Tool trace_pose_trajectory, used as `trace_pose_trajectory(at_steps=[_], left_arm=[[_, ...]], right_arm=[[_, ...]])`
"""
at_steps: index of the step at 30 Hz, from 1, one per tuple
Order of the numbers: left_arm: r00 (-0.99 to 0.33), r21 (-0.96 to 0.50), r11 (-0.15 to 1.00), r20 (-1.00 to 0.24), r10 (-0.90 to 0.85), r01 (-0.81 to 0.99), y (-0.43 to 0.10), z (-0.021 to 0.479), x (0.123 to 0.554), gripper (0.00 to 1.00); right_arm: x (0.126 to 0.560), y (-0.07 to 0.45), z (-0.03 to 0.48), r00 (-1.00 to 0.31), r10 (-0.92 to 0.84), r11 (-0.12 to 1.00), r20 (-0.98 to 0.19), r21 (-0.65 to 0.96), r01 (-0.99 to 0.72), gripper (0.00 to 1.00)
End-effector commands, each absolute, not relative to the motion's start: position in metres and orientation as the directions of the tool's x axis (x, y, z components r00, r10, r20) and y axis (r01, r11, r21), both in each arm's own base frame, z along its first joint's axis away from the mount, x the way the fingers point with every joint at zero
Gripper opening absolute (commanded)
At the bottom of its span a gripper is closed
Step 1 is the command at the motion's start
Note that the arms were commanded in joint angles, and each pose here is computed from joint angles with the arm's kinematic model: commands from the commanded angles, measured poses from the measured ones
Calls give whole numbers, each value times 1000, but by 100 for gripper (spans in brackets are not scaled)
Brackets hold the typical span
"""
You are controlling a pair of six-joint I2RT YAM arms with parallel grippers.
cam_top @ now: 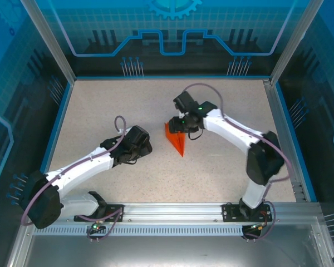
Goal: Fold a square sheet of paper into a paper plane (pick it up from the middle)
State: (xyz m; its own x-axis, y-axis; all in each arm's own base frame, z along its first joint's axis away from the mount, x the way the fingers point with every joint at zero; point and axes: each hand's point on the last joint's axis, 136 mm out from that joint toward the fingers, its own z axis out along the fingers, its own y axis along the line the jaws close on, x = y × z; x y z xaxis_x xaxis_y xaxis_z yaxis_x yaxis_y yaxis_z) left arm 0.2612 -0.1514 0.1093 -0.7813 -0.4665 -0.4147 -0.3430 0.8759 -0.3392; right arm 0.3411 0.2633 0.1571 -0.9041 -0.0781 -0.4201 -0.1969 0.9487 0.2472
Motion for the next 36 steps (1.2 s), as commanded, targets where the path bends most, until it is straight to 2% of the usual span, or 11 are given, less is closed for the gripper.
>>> trace_pose_trajectory(at_steps=[1,5,8,10,12,14,16,19,25,32,36], left_arm=[[-759,-317,887,-468,-453,-335,-140,121,264,64],[-742,-296,896,-504,-442,-332,-131,127,264,67],[-727,-272,905,-539,-425,-328,-123,132,264,72],[-710,-247,911,-571,-412,-330,-114,135,263,79],[-686,-216,916,-610,-396,-337,-103,140,263,87],[-659,-176,919,-651,-377,-352,-90,145,262,91],[-642,-134,928,-687,-340,-348,-79,149,264,95],[-638,-60,934,-714,-288,-353,-61,147,269,99],[-571,23,934,-797,-199,-357,-31,150,287,98],[-477,37,893,-855,-205,-449,18,144,310,99],[-435,60,915,-891,-131,-398,24,146,327,99]], right_arm=[[337,235,188,-841,-99,964,-532,156,-213,61],[332,186,227,-708,-78,987,-702,47,-155,73],[326,146,246,-621,-54,998,-782,-19,-62,80],[327,125,249,-573,-79,997,-816,-67,-42,82],[333,105,236,-535,-123,991,-836,-128,-28,90],[337,90,215,-539,-210,974,-816,-222,-43,91],[337,60,181,-589,-177,967,-788,-252,47,100],[340,33,138,-663,-80,982,-744,-174,76,99],[356,19,100,-610,-78,985,-788,-156,75,100],[386,40,116,-403,-179,984,-898,-167,-65,99],[384,53,117,-319,-212,972,-924,-165,-168,98]])
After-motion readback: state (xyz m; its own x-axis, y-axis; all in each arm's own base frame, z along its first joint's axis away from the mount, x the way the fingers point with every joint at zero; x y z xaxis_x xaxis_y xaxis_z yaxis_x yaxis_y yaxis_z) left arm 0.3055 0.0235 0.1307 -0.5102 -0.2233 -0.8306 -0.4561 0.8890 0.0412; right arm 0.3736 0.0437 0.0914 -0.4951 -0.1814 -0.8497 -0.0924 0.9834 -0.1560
